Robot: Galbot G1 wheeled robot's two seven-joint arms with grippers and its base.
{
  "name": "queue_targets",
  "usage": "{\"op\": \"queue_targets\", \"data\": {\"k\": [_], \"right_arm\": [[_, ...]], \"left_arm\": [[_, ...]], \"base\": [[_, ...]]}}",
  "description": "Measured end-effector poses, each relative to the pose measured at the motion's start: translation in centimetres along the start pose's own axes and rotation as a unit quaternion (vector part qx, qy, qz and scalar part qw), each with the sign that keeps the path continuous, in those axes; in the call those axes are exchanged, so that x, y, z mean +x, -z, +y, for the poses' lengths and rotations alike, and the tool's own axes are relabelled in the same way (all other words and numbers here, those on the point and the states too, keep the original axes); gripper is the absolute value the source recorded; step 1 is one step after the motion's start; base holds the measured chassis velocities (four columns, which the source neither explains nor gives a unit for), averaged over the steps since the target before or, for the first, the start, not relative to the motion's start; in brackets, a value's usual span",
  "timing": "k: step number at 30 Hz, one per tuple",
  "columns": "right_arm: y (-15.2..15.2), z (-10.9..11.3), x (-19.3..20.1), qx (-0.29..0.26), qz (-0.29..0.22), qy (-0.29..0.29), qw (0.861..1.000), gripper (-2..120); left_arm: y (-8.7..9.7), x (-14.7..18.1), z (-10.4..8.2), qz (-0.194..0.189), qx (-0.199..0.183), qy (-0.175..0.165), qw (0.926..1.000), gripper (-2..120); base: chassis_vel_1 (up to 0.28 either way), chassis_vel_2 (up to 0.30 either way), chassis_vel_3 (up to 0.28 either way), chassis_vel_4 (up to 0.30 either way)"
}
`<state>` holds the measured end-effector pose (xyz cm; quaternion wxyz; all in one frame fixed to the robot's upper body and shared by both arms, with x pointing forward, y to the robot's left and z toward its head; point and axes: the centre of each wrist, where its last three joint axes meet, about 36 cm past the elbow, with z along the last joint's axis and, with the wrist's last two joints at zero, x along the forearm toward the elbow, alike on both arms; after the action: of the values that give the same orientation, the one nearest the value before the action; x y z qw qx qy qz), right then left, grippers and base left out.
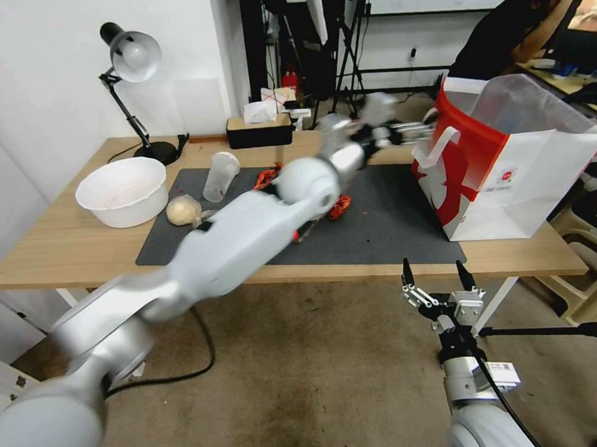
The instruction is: Pick up the trash from the table and place it into the takeout bag.
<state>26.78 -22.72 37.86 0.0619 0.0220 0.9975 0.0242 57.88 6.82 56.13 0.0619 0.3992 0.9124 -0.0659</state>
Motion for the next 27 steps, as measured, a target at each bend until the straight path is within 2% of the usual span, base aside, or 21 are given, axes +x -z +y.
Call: {"op": "queue_targets", "data": {"k": [3, 4, 5, 8, 10, 13, 15, 17, 19, 21, 23, 25, 27], "right_arm": [[0.0, 0.0, 0.0, 0.0, 0.0, 0.001, 1.0, 100], [0.0, 0.0, 0.0, 0.0, 0.0, 0.003, 1.0, 100], [0.0, 0.0, 0.0, 0.0, 0.0, 0.003, 1.0, 100], [0.0, 0.2, -0.1, -0.001, 0.0, 0.004, 1.0, 100], [0.0, 0.2, -0.1, -0.001, 0.0, 0.004, 1.0, 100], [-0.1, 0.2, -0.2, -0.001, 0.0, 0.005, 1.0, 100], [-0.1, 0.2, -0.3, -0.001, 0.0, 0.005, 1.0, 100], [-0.3, 0.2, -0.3, 0.0, 0.002, 0.006, 1.0, 100], [-0.3, 0.2, -0.3, -0.001, 0.003, 0.006, 1.0, 100], [-0.5, 0.3, -0.3, -0.002, 0.005, 0.006, 1.0, 100], [-0.6, 0.3, -0.3, -0.002, 0.005, 0.006, 1.0, 100], [-0.7, 0.5, -0.5, -0.005, 0.005, 0.007, 1.0, 100], [-0.7, 0.6, -0.5, -0.005, 0.005, 0.007, 1.0, 100]], "left_arm": [[-0.5, 2.7, 1.2, 0.002, -0.002, 0.024, 0.9997, 100], [-0.8, 4.9, 2.2, 0.002, -0.009, 0.048, 0.9988, 100], [-0.8, 4.9, 2.2, 0.002, -0.009, 0.048, 0.9988, 100], [-1.6, 9.0, 3.2, 0.001, -0.02, 0.092, 0.9956, 100], [-1.8, 9.6, 3.2, 0.002, -0.02, 0.099, 0.9949, 100], [-3.1, 14.6, 3.0, 0.01, -0.03, 0.145, 0.9889, 100], [-3.2, 15.4, 3.0, 0.009, -0.036, 0.154, 0.9874, 100], [-3.3, 18.4, 3.2, 0.003, -0.05, 0.184, 0.9817, 100], [-3.2, 19.0, 3.2, 0.001, -0.054, 0.19, 0.9802, 100], [-3.7, 21.5, 2.9, -0.007, -0.068, 0.214, 0.9744, 100], [-3.9, 22.3, 2.8, -0.008, -0.07, 0.222, 0.9726, 100], [-4.8, 24.9, 2.1, -0.001, -0.063, 0.243, 0.968, 100], [-4.9, 25.5, 1.9, 0.001, -0.062, 0.248, 0.9668, 100]], "base": [[0.0, 0.0, 0.0, 0.0], [0.0, 0.0, 0.0, 0.0], [0.0, 0.0, 0.0, 0.0], [0.0, 0.0, 0.0, 0.0], [0.0, 0.0, 0.0, 0.0], [0.0, 0.0, 0.0, 0.0], [0.0, 0.0, 0.0, 0.0], [0.0, 0.0, 0.0, 0.0], [0.0, 0.0, 0.0, 0.0], [0.0, 0.0, 0.0, 0.0], [0.0, 0.0, 0.0, 0.0], [0.0, 0.0, 0.0, 0.0], [0.0, 0.0, 0.0, 0.0]]}}
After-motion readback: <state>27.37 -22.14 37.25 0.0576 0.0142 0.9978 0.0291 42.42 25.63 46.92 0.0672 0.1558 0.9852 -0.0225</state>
